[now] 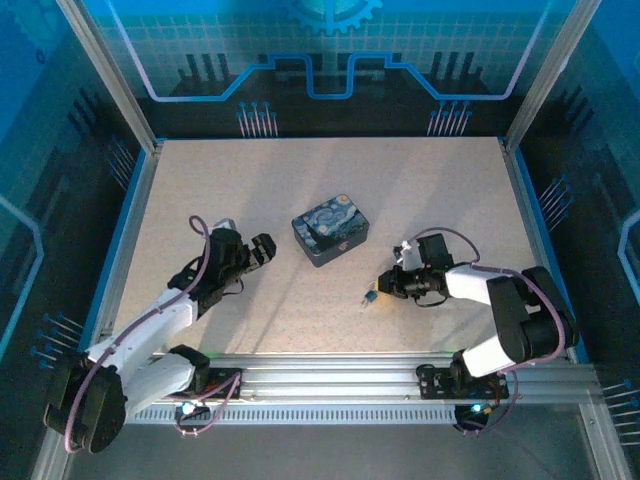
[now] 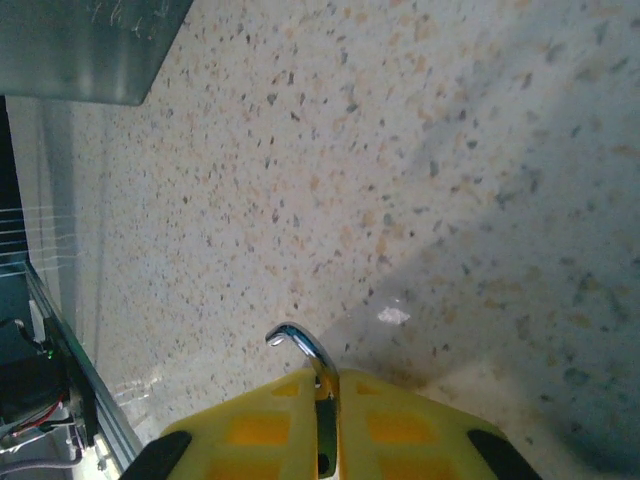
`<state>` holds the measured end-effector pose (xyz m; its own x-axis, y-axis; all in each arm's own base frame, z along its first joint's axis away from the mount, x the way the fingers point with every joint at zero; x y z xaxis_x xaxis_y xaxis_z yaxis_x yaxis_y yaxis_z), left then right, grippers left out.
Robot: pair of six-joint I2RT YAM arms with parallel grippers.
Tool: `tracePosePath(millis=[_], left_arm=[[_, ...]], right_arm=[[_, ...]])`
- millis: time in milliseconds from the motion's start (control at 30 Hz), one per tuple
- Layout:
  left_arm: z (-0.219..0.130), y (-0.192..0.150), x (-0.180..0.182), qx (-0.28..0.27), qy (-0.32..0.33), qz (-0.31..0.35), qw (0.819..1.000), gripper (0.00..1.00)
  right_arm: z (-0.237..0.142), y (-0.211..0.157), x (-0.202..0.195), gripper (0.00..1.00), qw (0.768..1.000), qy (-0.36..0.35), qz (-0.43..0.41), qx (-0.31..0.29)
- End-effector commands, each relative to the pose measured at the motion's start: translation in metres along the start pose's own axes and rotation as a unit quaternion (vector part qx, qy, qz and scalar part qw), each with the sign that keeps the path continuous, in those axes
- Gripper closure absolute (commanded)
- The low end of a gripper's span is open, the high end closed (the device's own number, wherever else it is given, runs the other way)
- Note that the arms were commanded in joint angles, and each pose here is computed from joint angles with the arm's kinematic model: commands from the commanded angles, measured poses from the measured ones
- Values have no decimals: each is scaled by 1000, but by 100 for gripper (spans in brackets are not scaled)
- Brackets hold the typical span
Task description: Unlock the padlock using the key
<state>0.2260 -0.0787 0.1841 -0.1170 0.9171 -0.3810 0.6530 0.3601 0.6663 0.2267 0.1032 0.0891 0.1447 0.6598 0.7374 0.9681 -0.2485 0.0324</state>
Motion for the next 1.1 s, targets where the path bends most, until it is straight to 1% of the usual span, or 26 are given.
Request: tracePosePath(millis=[0, 133, 333, 500, 667, 800, 933, 1000, 1067], left_arm=[[-1, 11, -6, 1, -6, -5, 1000, 1], [2, 15, -9, 6, -10, -5, 1000, 1], [2, 24, -12, 4, -13, -7, 1000, 1], [-1, 31, -11, 0, -14, -12, 1000, 1], [-10, 42, -11, -20, -15, -19, 1000, 1], [-20, 53, -7, -45, -8, -19, 999, 1], [-27, 65, -1, -65, 2, -13, 998, 1], [-28, 73, 3, -73, 7, -8, 997, 1], [-30, 80, 5, -79, 16, 6, 997, 1]], right_arm=[[0, 7, 0, 85, 1000, 0, -7, -8], [-4, 12, 0, 77, 1000, -3, -6, -24], [-23, 18, 3, 65, 997, -18, -11, -68], [-47, 23, 7, 55, 992, -32, -28, -121], [-74, 29, 9, 48, 981, -48, -41, -185], [-102, 32, 13, 42, 966, -54, -51, -248], [-131, 31, 17, 33, 944, -76, -63, -314], [-145, 28, 17, 28, 931, -92, -65, -346], [-158, 24, 17, 20, 916, -114, -70, -379]])
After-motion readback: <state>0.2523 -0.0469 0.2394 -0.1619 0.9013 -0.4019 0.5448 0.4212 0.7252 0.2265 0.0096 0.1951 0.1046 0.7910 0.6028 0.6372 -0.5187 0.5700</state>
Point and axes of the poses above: each hand's point on the last joint's axis, 136 mm out from that joint toward the fingers, its own z axis out along the fingers, its own x axis along the line the jaws close on, y = z × x, the point moved 10 cm from there along -z, back along the fingers, and after that the axes turned 12 degrees about z, right-handed, at the moved point
